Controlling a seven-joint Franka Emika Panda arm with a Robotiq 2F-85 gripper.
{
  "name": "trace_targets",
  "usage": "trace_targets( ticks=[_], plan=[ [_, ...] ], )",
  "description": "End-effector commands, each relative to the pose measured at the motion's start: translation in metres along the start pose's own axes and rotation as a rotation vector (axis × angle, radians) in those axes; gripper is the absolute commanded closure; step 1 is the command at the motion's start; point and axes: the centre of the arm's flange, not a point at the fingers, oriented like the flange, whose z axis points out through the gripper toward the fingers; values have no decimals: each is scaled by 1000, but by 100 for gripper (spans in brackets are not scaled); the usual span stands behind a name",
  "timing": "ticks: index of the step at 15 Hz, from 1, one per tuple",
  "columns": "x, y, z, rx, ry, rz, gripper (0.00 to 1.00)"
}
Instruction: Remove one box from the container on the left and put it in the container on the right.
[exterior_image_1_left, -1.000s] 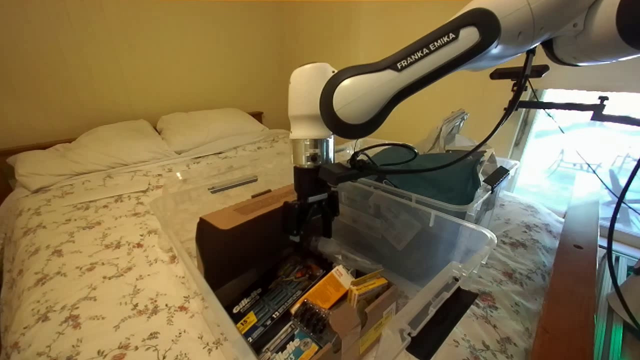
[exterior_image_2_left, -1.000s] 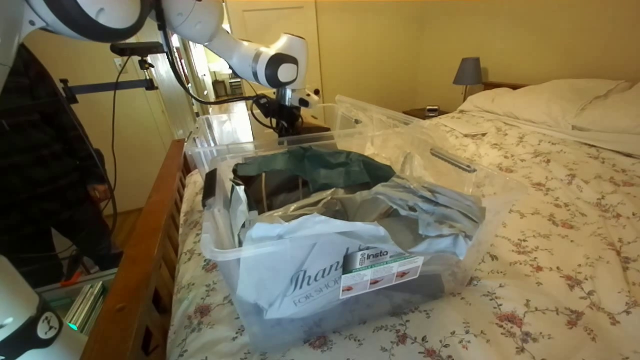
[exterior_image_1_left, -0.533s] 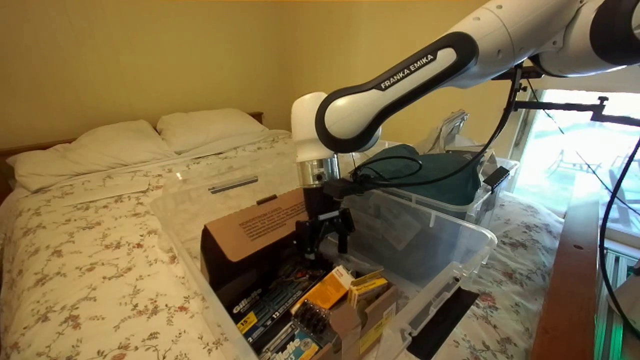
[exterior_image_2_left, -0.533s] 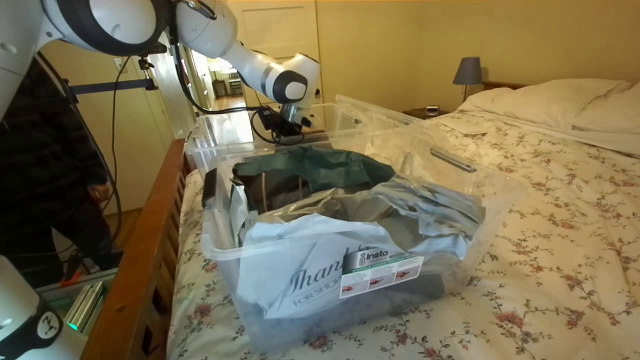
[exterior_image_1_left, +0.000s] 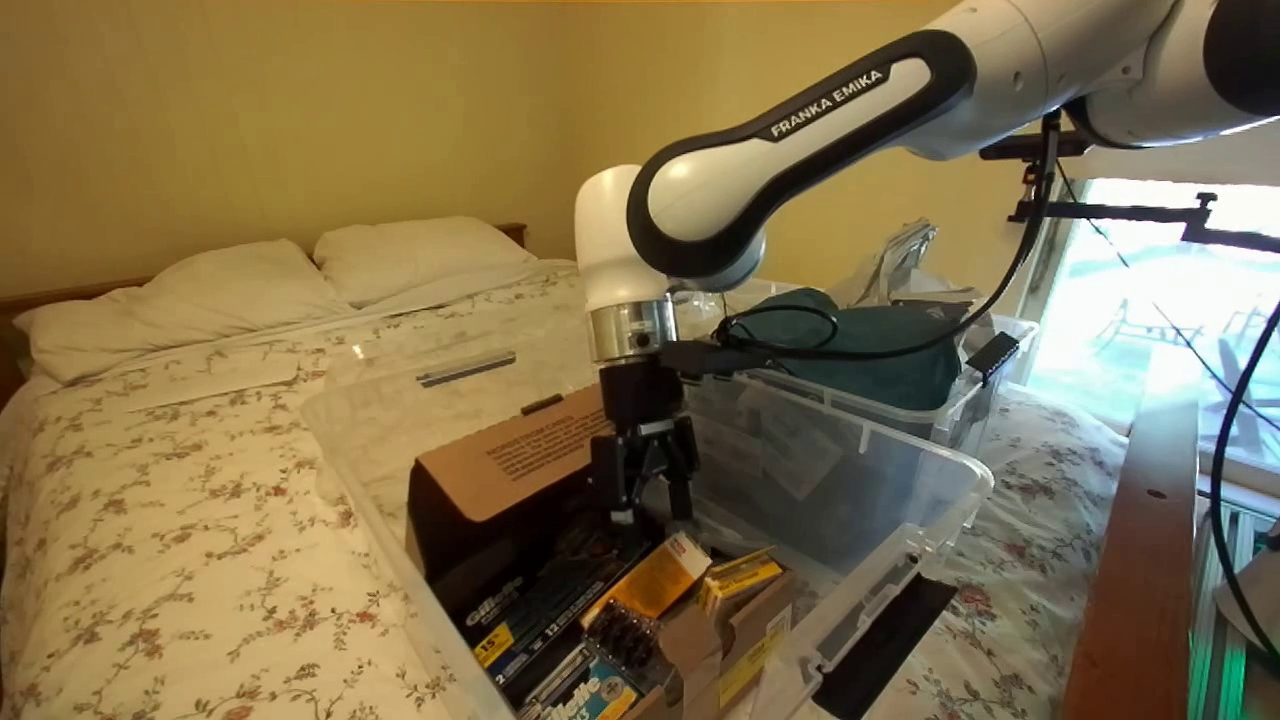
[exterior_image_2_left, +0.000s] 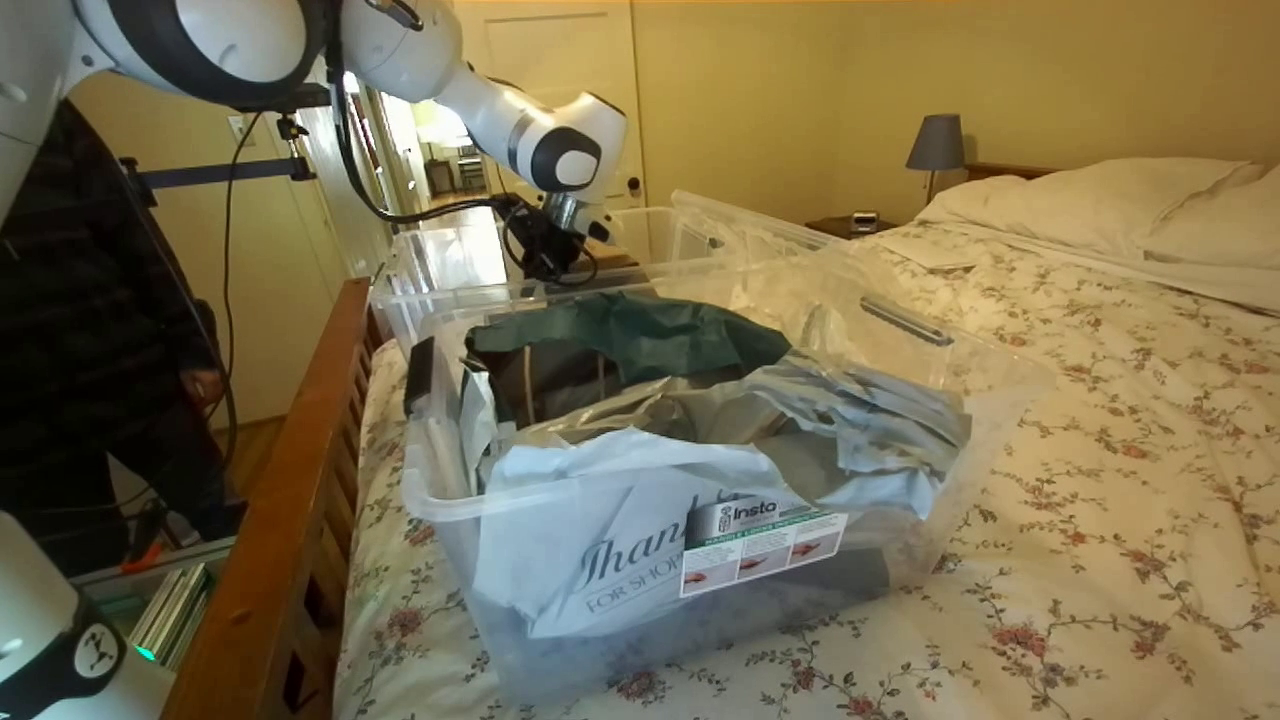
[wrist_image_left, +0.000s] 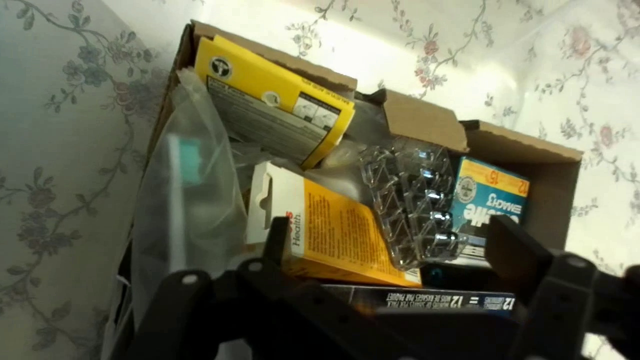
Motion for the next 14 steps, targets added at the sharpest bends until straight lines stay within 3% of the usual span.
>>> trace_targets(
  ticks=[1, 5, 13, 14],
  plan=[
    [21, 12, 14, 7, -51, -51, 0],
    [53, 13, 31, -12, -24, -47, 0],
    [73, 9, 31, 18, -17, -3, 0],
    [77, 11, 32, -11, 26, 27, 0]
  ],
)
